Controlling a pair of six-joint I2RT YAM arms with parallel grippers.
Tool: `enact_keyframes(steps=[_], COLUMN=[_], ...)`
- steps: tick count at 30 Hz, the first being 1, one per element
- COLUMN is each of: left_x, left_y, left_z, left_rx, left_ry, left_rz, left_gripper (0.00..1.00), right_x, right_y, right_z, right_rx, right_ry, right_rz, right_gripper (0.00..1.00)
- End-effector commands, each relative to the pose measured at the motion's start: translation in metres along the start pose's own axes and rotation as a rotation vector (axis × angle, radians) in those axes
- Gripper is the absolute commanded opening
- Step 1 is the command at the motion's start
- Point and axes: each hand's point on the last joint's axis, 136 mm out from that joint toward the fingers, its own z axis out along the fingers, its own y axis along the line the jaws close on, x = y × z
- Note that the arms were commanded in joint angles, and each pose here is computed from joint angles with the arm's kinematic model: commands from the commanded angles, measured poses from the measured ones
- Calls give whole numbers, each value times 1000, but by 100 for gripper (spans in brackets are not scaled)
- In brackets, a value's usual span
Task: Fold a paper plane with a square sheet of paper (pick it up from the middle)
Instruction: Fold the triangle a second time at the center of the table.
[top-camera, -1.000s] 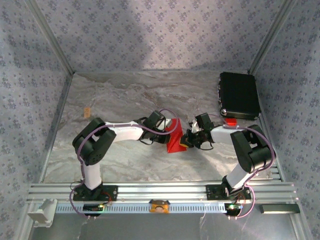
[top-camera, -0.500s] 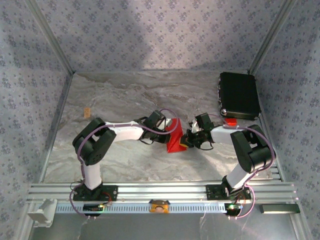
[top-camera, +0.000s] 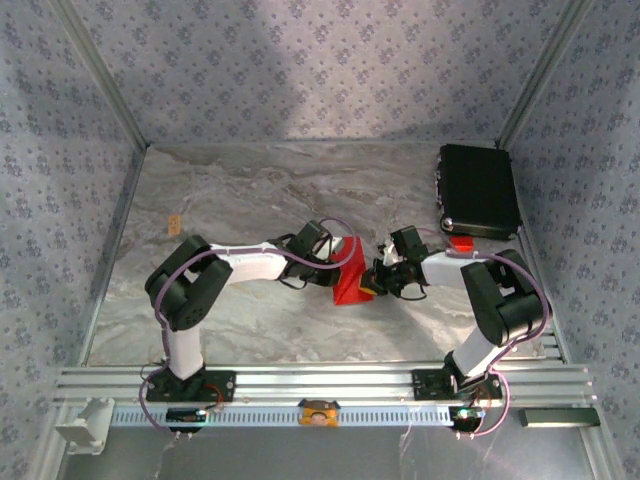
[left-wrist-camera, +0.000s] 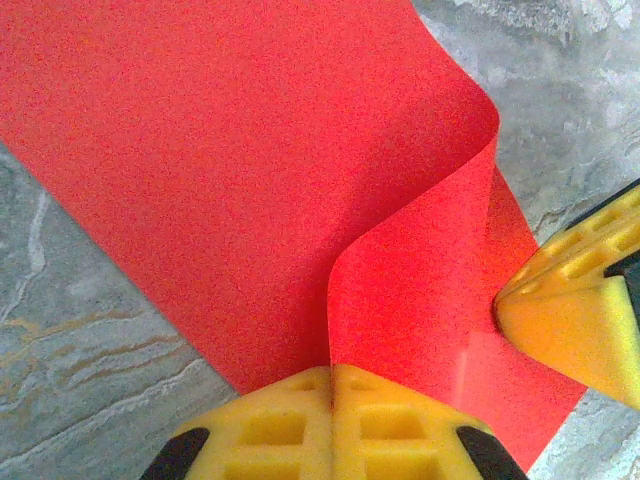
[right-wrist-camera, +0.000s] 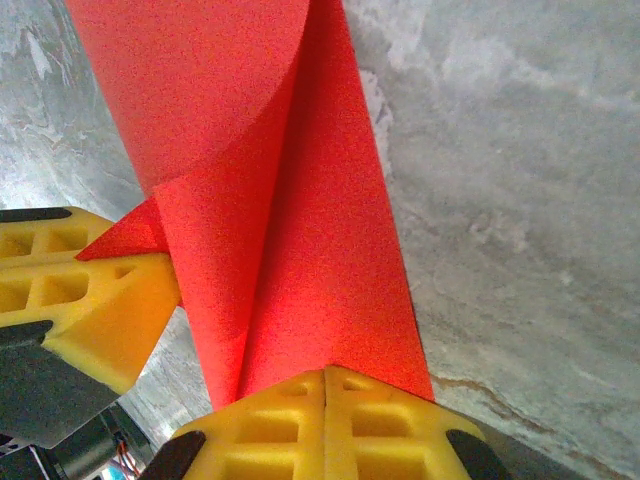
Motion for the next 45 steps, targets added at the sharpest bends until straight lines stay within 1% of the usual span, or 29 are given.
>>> enact_keyframes(steps=[1, 7, 20, 27, 32, 42, 44, 45], left_x=[-6, -5, 5, 6, 3, 3, 2, 2], left_y=[0, 1, 3, 1, -2, -2, -2, -3], left_z=[-7, -6, 4, 7, 7, 8, 8, 7], left_rx=[-5, -3, 5, 16, 33, 33, 33, 35], left_ry=[-25, -23, 25, 41, 25, 28, 27, 25], left_rz=[-1, 4, 2, 9, -1, -7, -6, -4], left_gripper=[5, 5, 5, 5, 5, 5, 5, 5], right_x=[9, 8, 5, -9, -14, -15, -16, -17], right_y=[-18, -19, -14, 14, 36, 53, 52, 45], right_z=[-1, -2, -4, -17, -27, -12, -10, -10], right_rx=[73, 72, 52, -38, -97, -128, -110, -73], right_ry=[17, 9, -4, -64, -89, -60, -54, -62], right_rz=[33, 36, 26, -19, -68, -92, -90, -77], right_gripper=[0, 0, 0, 4, 4, 0, 0, 0])
